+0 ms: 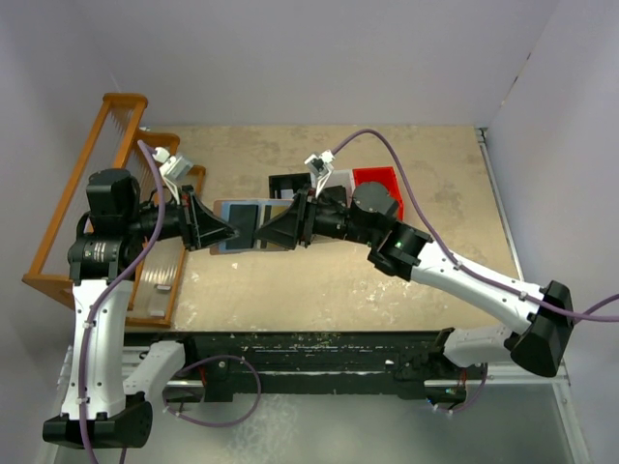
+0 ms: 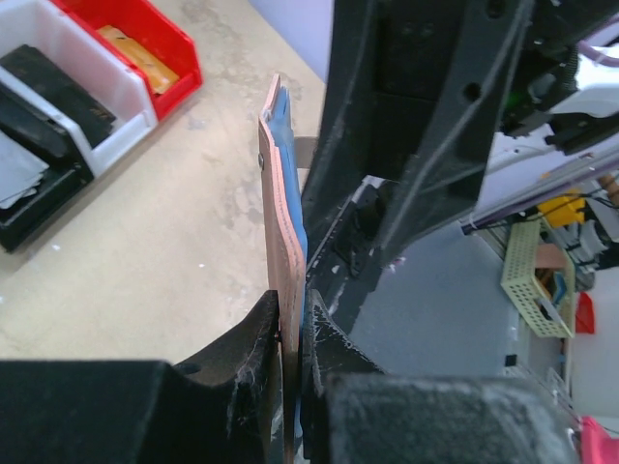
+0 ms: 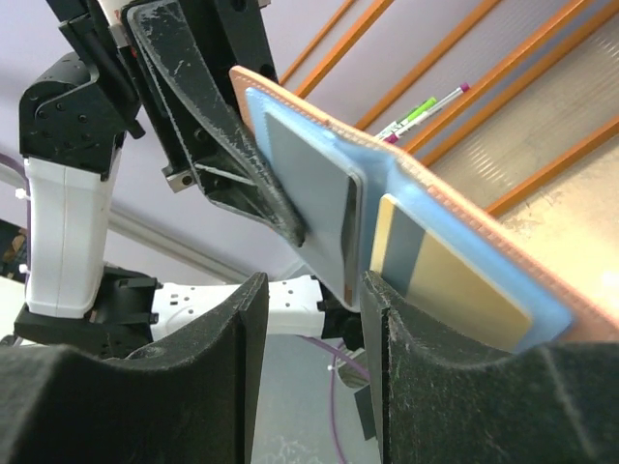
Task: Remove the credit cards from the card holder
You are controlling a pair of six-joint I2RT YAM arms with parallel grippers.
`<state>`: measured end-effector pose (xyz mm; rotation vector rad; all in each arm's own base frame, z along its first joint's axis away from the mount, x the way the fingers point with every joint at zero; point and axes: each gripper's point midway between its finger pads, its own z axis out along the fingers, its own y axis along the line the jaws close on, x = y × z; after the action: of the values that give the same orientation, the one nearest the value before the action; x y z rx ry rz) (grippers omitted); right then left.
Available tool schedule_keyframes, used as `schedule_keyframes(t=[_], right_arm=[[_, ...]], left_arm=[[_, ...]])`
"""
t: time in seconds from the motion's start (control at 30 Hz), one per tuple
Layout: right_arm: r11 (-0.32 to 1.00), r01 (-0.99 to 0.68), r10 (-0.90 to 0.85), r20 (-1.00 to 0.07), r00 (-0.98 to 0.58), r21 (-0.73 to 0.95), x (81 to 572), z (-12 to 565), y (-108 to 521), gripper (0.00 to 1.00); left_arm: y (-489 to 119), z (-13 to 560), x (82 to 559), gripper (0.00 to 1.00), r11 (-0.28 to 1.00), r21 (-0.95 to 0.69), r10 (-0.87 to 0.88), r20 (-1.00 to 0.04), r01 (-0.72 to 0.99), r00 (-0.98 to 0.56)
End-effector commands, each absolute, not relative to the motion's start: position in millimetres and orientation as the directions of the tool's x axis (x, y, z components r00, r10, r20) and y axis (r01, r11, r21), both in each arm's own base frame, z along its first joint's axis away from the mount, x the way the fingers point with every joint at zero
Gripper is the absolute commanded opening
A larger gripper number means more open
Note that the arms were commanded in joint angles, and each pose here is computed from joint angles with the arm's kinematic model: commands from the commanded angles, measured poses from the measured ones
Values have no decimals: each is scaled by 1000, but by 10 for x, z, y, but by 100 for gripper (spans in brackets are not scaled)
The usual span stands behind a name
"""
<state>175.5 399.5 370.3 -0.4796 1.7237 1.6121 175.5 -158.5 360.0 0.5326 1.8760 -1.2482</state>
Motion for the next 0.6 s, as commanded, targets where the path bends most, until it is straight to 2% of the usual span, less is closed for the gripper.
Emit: schedule_keyframes(t=[0.0, 0.33, 0.57], right_arm=[[86, -739, 257, -732, -631, 668, 1690, 4006, 3938, 45], [70, -737, 227, -730, -644, 672, 1647, 3961, 3966, 43], [-23, -739, 211, -720, -662, 673, 1559, 4043, 4050, 30]], left_arm=[[-1676, 3882, 1520, 0, 285, -546, -71, -831, 788, -551], [-1716, 3988, 1372, 0, 185, -587, -65, -807, 788, -587], [-1718, 3957, 1370, 0, 184, -597, -67, -800, 781, -596]])
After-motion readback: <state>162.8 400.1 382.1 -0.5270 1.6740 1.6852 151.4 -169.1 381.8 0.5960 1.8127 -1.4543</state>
